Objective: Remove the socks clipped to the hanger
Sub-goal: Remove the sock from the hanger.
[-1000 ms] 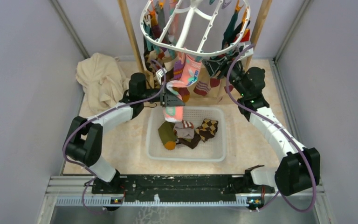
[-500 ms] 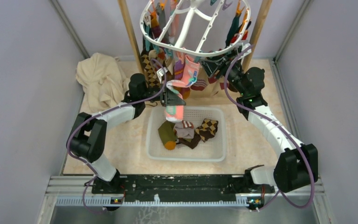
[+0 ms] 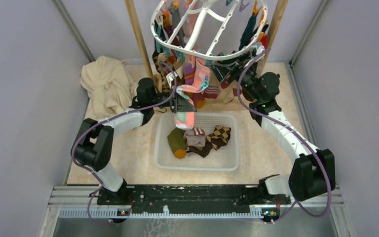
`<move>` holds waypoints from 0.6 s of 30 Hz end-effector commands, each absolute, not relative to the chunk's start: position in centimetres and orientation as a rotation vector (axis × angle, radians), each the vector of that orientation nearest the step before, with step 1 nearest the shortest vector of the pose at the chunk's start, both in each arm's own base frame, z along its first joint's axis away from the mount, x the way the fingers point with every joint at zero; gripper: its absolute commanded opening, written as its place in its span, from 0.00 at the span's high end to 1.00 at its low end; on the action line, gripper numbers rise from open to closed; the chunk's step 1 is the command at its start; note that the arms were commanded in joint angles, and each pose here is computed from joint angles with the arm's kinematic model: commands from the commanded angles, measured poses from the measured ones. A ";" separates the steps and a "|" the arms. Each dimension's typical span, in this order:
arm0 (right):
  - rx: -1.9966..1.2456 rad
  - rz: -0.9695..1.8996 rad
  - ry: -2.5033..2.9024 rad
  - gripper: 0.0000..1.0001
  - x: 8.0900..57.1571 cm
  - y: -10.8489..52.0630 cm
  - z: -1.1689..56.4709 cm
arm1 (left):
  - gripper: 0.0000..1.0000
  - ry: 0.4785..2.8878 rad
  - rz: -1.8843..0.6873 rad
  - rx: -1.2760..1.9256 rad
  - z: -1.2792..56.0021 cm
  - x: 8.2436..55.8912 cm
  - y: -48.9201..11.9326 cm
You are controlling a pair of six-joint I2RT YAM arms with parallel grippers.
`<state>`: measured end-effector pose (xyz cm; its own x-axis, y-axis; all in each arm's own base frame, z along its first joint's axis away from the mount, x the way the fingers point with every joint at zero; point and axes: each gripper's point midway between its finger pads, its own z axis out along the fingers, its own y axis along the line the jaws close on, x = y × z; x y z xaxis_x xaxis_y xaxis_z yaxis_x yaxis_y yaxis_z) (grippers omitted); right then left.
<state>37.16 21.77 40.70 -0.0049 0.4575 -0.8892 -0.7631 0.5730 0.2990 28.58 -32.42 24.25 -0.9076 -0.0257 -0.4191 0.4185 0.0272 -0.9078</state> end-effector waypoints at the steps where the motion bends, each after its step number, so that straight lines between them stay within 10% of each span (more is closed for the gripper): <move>1: -0.327 0.997 1.156 0.38 37.1 21.8 43.0 | 0.94 1.969 -1.933 0.428 24.3 29.0 -32.4; 18: -0.322 1.080 1.100 0.34 37.9 22.7 44.1 | 0.94 1.980 -1.929 0.422 23.9 29.2 -32.5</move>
